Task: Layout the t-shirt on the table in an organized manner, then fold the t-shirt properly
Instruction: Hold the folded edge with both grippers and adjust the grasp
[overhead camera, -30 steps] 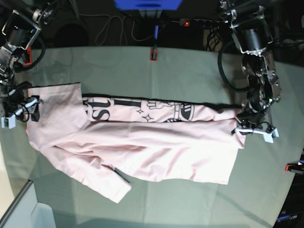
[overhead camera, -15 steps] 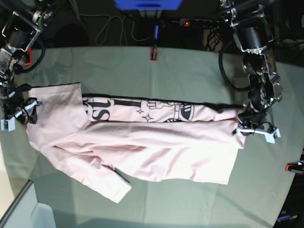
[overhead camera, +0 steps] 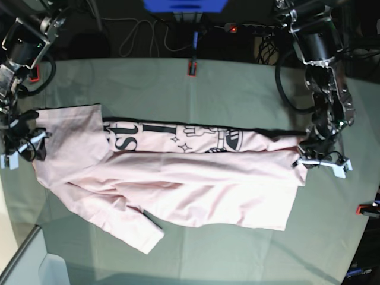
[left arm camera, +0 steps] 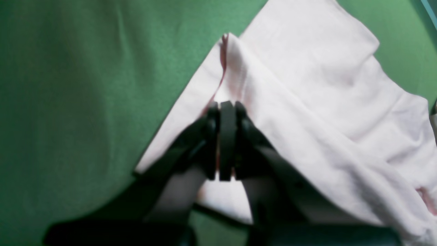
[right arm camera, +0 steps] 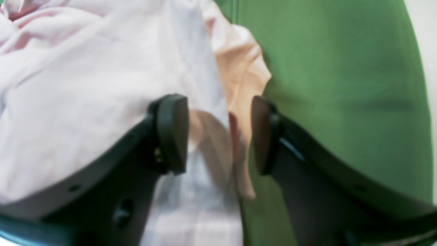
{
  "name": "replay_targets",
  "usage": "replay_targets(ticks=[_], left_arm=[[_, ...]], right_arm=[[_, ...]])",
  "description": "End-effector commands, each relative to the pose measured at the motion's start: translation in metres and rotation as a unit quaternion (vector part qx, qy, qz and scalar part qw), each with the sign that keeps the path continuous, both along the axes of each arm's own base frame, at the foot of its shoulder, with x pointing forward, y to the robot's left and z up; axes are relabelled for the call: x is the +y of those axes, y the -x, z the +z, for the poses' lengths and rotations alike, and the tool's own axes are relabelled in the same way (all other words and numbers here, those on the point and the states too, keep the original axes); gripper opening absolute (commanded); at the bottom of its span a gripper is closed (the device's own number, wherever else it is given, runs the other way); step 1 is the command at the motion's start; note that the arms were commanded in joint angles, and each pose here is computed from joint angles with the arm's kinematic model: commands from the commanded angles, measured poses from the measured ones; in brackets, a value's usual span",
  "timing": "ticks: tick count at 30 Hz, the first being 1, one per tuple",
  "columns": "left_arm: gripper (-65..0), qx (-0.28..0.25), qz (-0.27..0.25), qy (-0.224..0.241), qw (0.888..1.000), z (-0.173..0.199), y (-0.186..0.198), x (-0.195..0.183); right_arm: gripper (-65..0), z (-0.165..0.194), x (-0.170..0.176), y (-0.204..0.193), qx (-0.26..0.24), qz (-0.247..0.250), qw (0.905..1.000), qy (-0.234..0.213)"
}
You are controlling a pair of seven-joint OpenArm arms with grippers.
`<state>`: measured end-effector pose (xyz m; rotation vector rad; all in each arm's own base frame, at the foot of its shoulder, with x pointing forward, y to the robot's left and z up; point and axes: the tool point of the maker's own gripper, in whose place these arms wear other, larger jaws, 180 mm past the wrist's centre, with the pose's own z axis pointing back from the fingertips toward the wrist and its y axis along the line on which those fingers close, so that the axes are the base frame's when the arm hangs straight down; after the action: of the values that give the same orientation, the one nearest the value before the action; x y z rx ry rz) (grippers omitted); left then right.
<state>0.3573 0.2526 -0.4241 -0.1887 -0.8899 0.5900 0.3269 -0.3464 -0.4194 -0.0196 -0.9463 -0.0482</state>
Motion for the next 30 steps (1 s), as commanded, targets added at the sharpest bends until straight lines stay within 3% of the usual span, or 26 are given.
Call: replay_targets(ticks=[1,17,19,22,23,25,30], left_arm=[[-65.0,-0.026,0.001,-0.008,1.0,0.016,-0.012,0.004],[-65.0,-0.026,0.002,-0.009,1.0,0.016,-0.012,0.006],[-65.0,-0.026,0.002,-0.009,1.0,0.016,-0.012,0.006],[-65.0,-0.026,0.002,-0.009,1.0,0.016,-0.012,0.006],[-65.0,-0.026,0.002,-0.009,1.0,0.016,-0.012,0.006],[-65.0,-0.025,0.003,-0.009,1.0,0.015,-0.011,0.007],[-65.0,-0.035,0.002,-0.02,0.999,0.024,-0.006,0.009]], right_arm=[[-40.3,0.027,-0.009,-0.018,-0.044,-0.001,0.999,0.01],[-41.6,0.022,0.005,-0.022,-0.035,0.023,0.999,0.012],[-46.2,0.021,0.005,-0.021,-0.033,0.023,0.9991,0.012],[-62.7,0.018,0.004,-0.018,-0.027,0.02,0.9994,0.011],[-65.0,0.014,0.004,-0.013,-0.02,0.02,0.9995,0.011],[-65.0,0.008,0.005,-0.004,-0.011,0.024,0.9996,0.013],[-65.0,0.03,-0.001,0.006,-0.035,0.029,0.9979,0.046]])
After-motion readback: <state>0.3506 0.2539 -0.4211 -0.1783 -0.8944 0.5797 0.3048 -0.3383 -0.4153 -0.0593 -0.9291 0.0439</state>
